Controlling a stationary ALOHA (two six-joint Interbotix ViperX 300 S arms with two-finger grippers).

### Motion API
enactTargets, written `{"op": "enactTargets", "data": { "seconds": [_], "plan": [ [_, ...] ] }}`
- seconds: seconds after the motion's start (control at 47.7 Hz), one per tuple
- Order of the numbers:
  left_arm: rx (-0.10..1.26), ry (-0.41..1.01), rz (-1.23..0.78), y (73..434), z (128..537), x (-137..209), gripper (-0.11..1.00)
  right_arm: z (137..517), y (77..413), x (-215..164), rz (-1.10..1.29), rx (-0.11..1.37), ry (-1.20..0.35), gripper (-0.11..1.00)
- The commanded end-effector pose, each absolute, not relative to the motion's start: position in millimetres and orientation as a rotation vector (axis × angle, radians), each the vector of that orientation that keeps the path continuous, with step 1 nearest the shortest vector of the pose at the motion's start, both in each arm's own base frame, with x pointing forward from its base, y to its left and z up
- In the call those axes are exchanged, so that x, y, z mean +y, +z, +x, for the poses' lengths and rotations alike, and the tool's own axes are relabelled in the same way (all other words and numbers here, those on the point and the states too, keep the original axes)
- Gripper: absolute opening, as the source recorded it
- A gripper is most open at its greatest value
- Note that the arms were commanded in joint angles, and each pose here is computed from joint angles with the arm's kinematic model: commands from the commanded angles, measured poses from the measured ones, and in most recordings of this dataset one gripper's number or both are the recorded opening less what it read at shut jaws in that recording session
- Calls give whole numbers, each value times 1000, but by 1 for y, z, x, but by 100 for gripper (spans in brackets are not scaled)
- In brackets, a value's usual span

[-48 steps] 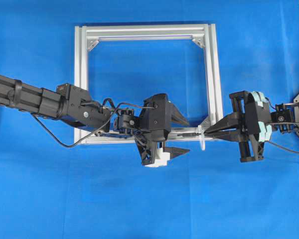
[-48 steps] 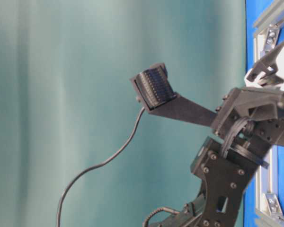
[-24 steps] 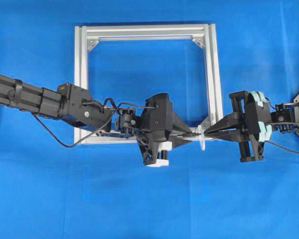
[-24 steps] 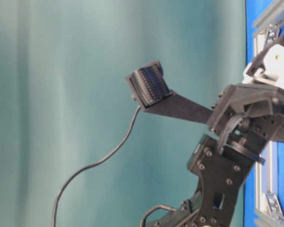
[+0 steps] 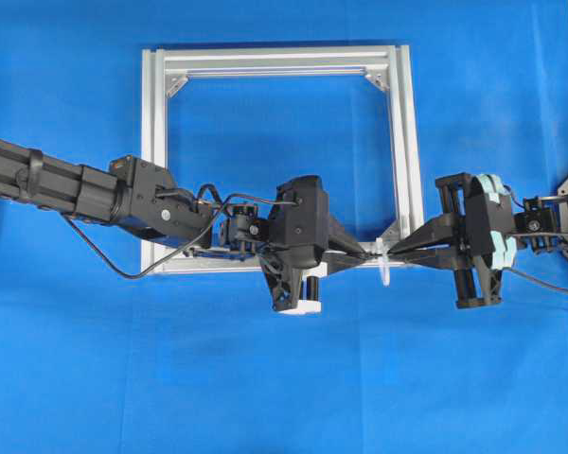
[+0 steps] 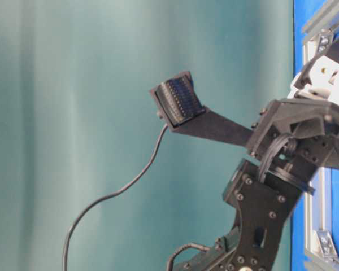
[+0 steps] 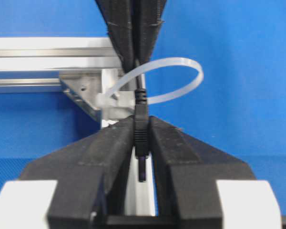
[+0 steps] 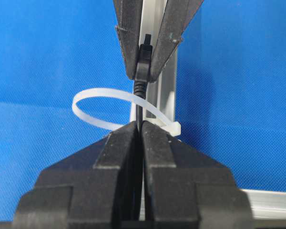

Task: Insert the wire through the string loop located on the right side.
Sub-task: 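Open the right gripper and pull the cable leftward through the loop with the left gripper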

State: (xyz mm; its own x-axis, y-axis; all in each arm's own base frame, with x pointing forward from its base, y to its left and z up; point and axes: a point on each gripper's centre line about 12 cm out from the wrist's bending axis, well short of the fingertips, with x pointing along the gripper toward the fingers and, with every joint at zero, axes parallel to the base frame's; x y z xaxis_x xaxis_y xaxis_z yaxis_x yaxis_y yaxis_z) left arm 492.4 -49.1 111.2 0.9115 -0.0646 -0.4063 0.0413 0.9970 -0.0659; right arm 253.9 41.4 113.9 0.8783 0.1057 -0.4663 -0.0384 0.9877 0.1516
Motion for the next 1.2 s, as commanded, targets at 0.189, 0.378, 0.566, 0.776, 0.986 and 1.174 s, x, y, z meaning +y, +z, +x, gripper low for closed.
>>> {"op": "enactTargets", "data": {
  "seconds": [0.189, 0.378, 0.566, 0.776, 0.986, 1.174],
  "plan": [
    [384, -58, -57, 126, 495, -50, 8, 257, 120, 42, 142, 473, 78, -4],
    [385, -58, -57, 126, 495, -50, 8, 256, 119, 42, 152, 480, 74, 2],
    [387, -58, -57, 127, 492, -50, 8, 256, 118, 41, 161, 494, 67, 49],
    [388, -61, -56, 135, 478, -50, 8, 255, 117, 41, 161, 497, 67, 94],
    [395, -73, -52, 150, 444, -52, 8, 255, 117, 41, 159, 506, 68, 93],
    [431, -75, -62, 149, 402, -49, 8, 255, 117, 41, 155, 506, 69, 93]
  ]
}}
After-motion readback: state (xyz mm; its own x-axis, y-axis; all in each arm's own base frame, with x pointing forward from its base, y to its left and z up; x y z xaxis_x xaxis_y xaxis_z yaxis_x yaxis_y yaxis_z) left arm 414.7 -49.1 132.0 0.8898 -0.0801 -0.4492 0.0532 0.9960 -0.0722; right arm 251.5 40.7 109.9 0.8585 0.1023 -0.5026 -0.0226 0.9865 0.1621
